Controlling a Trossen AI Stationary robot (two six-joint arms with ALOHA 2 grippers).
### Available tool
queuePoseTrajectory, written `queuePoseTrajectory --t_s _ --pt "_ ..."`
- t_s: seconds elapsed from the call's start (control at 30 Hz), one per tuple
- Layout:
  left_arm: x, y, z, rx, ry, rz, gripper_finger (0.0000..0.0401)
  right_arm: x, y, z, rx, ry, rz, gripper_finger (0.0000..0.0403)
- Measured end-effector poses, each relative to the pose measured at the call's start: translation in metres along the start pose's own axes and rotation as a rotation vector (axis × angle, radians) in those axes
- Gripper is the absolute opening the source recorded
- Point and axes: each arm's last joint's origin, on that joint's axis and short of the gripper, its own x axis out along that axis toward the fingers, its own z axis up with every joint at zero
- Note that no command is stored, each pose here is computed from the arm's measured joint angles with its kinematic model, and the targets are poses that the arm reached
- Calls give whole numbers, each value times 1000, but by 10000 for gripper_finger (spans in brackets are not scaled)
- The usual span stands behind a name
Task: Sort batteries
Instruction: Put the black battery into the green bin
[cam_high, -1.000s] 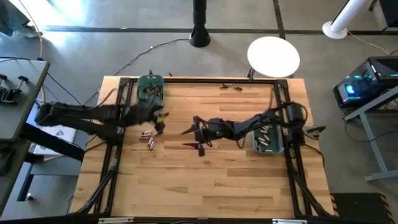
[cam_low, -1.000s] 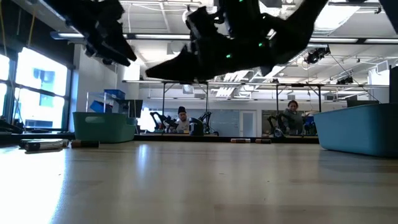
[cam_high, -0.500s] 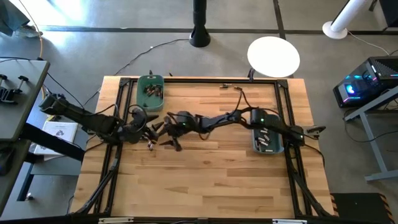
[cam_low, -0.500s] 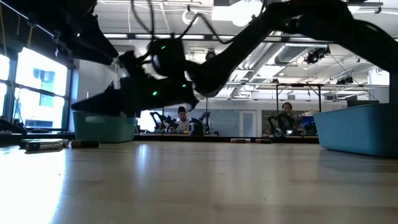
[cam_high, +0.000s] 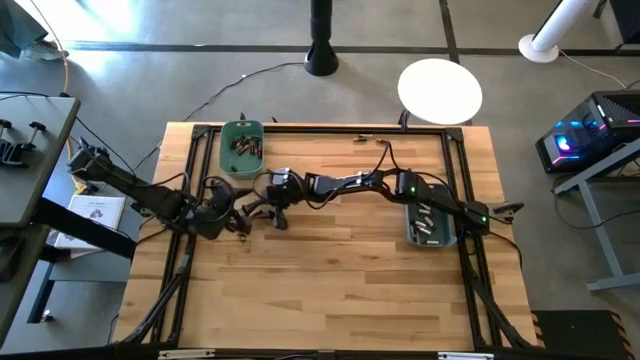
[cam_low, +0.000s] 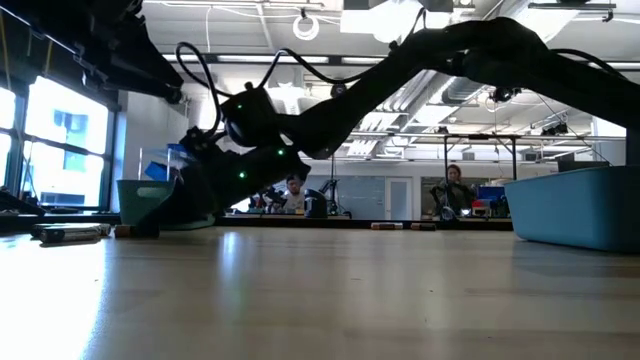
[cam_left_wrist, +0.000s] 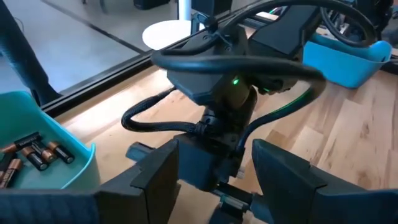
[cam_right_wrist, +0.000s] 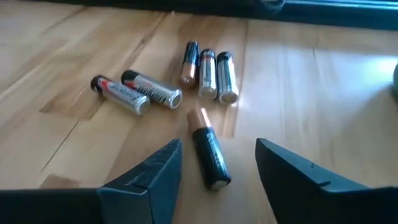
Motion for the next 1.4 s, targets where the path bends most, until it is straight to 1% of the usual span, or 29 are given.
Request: queuePoseTrajectory --t_s 0.1,0.23,0.37,0.43,0.53,0.63,0.7,0.93,1.1,1.17,1.27,1.33,1.4 --pt "-1 -1 -1 5 -4 -6 197 0 1 -2 -17 26 7 166" --pt "-3 -1 -1 8 -20 5 197 1 5 -4 -45 46 18 108" --pt "-3 -1 0 -8 -25 11 197 1 6 -5 -32 66 9 46" --pt "-3 -1 -1 -11 -26 15 197 1 6 -6 -20 81 11 25" --pt "-4 -1 -1 -24 -44 28 197 1 10 -7 -2 115 -3 25" --pt "-6 -1 -2 -36 -61 35 197 0 18 -3 -2 178 -67 25" --pt "-8 -2 -3 -33 -67 34 197 -4 24 3 -11 219 -100 25" --pt "-18 -3 -9 -35 -104 33 197 -16 51 19 -76 378 -144 25" --pt "-24 -6 -13 -26 -123 11 197 -24 65 17 -102 512 -166 25" --pt "-25 -7 -14 -18 -132 10 197 -29 70 14 -114 519 -176 25" --pt "-26 -8 -16 -11 -154 15 197 -51 75 7 -93 509 -207 25" --pt "-25 -8 -20 -1 -161 23 197 -74 79 -2 -63 472 -227 25" --pt "-24 -6 -23 -8 -164 31 197 -102 84 -14 -15 406 -257 25"
